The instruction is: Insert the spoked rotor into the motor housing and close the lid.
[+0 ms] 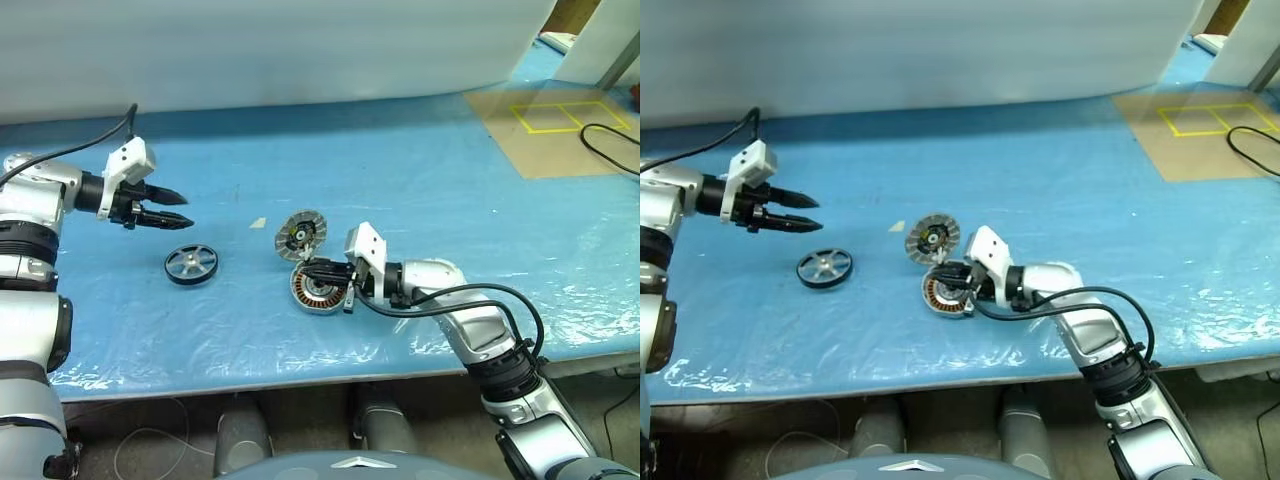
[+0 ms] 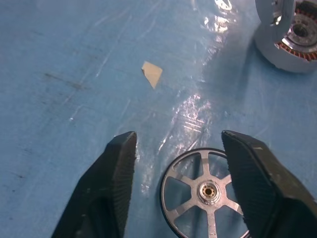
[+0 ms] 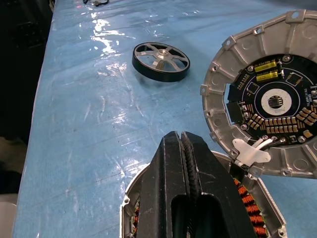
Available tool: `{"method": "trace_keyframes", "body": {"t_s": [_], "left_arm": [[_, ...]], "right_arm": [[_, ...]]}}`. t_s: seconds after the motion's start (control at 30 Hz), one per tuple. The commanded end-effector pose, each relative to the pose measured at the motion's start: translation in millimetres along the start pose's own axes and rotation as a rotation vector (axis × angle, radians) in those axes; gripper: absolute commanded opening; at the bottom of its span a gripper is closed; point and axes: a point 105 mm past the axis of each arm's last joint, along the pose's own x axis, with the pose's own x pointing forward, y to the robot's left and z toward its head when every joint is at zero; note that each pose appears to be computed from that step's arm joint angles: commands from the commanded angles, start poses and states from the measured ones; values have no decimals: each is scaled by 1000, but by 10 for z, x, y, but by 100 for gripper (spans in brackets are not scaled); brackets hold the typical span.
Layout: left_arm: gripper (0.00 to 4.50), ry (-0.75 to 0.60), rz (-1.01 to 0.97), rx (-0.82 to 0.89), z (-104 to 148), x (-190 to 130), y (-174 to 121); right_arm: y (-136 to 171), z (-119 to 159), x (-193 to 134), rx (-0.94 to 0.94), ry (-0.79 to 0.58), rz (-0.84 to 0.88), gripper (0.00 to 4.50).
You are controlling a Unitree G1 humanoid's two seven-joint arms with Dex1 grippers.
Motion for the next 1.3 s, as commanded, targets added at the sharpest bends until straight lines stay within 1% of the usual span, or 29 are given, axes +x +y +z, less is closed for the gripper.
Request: {"method": "trace_keyframes", "body": {"t_s": [0.03,0.23,0.43,0.8,1.03,1.3], "left_arm": [[191,54,-17,2,-25,-3,4],[191,122,-53,2,-100,13,-46],[191,169,-89,19,-156,-2,-110],[191,144,-166,94,-95,72,-227],[191,203,-183,119,-211,133,-233],[191,222,-196,144,-281,232,-231]], "right_arm": [[47,117,-4,-25,-39,-12,0],[85,103,-1,-7,-39,-22,0],[147,178,15,12,-78,-5,0],[232,183,-56,20,-86,3,0],[254,177,-71,35,-93,-12,0],[259,173,-85,44,-95,-27,0]]}}
